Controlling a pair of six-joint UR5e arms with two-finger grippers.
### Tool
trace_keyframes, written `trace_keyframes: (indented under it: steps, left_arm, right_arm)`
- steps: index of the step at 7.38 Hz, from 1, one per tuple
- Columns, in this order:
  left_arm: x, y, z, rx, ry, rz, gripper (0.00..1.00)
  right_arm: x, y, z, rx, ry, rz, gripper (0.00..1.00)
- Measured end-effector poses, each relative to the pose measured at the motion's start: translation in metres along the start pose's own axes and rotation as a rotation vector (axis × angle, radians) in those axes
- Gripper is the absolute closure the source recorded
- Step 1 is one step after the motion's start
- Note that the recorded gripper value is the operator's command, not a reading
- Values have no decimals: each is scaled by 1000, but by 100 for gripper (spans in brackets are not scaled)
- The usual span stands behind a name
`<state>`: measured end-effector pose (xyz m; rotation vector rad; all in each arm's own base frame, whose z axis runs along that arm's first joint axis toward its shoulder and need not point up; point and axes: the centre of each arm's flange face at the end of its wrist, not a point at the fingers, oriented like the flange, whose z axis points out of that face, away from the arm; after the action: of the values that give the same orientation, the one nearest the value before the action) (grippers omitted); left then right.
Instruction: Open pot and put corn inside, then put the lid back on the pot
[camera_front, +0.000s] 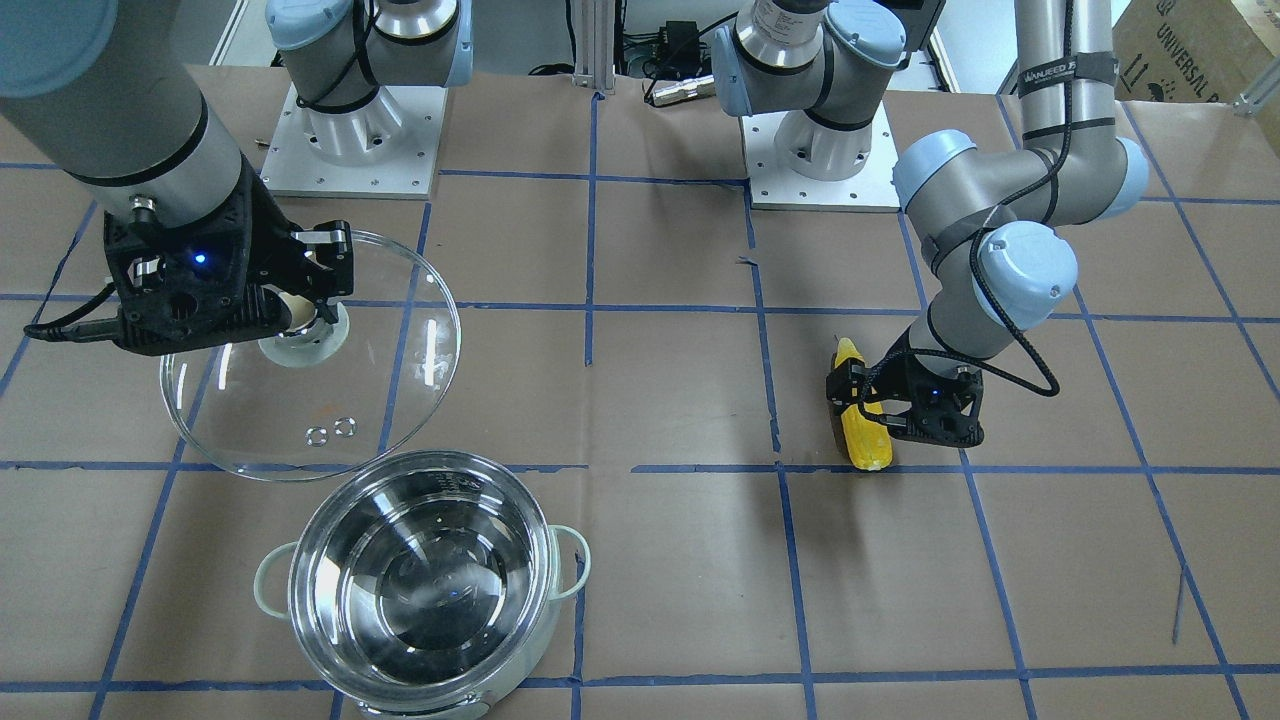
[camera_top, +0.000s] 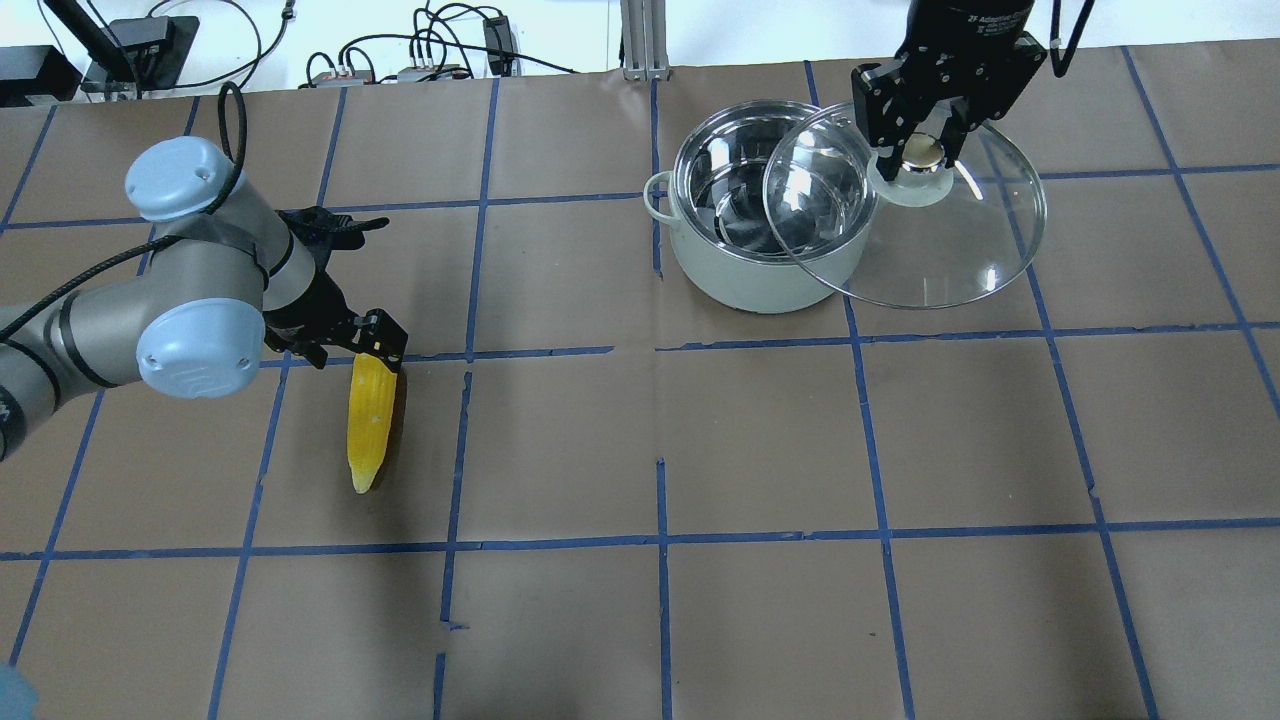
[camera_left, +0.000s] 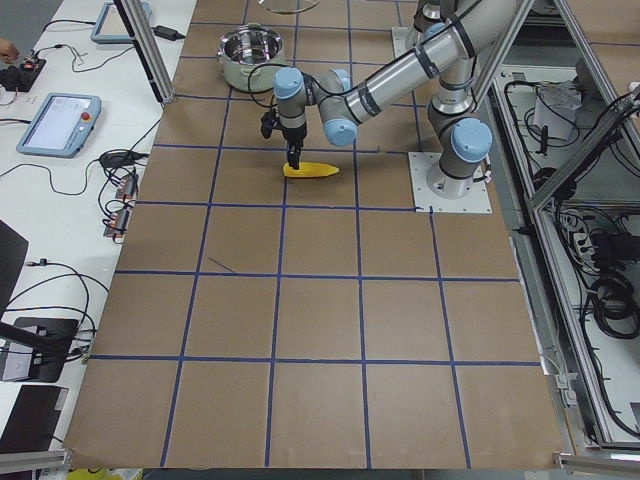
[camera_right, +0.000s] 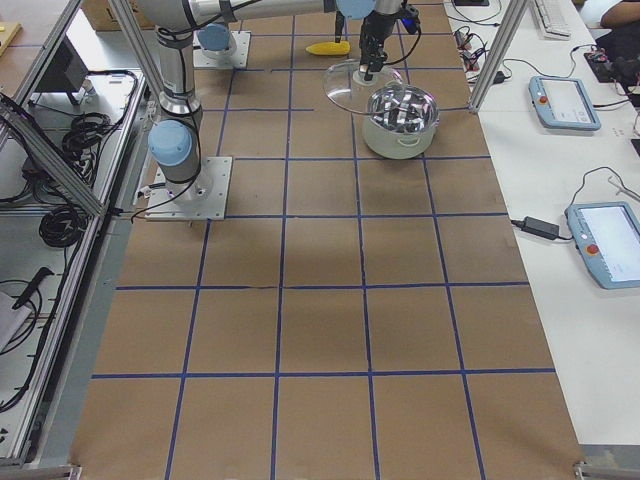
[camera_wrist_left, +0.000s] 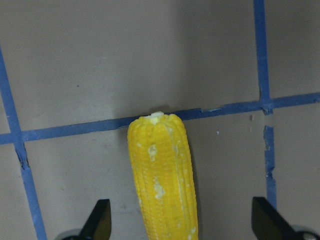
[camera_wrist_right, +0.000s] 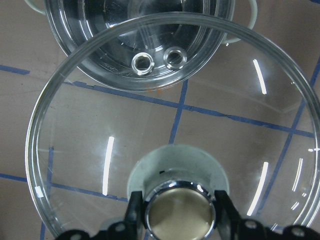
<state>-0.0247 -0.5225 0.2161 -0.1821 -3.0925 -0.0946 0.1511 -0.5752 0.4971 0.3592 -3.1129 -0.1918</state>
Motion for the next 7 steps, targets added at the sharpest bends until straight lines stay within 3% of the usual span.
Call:
trace_keyframes:
  steps: [2,3,5,7]
  left_arm:
    - [-5,-6,28,-19,3,0,72]
    - [-6,-7,31,-27,-7,-2,79]
    - [-4,-8,27,-30,-38,-15,79]
    - [23,-26,-3,22,-42,-54,79]
  right_arm:
    - [0,1,-1,1,4,-2,73]
    - [0,2,0,-3,3,-4,73]
    - [0,11,7,-24,-3,-2,75]
    - [-6,38,15,-37,-3,0,74]
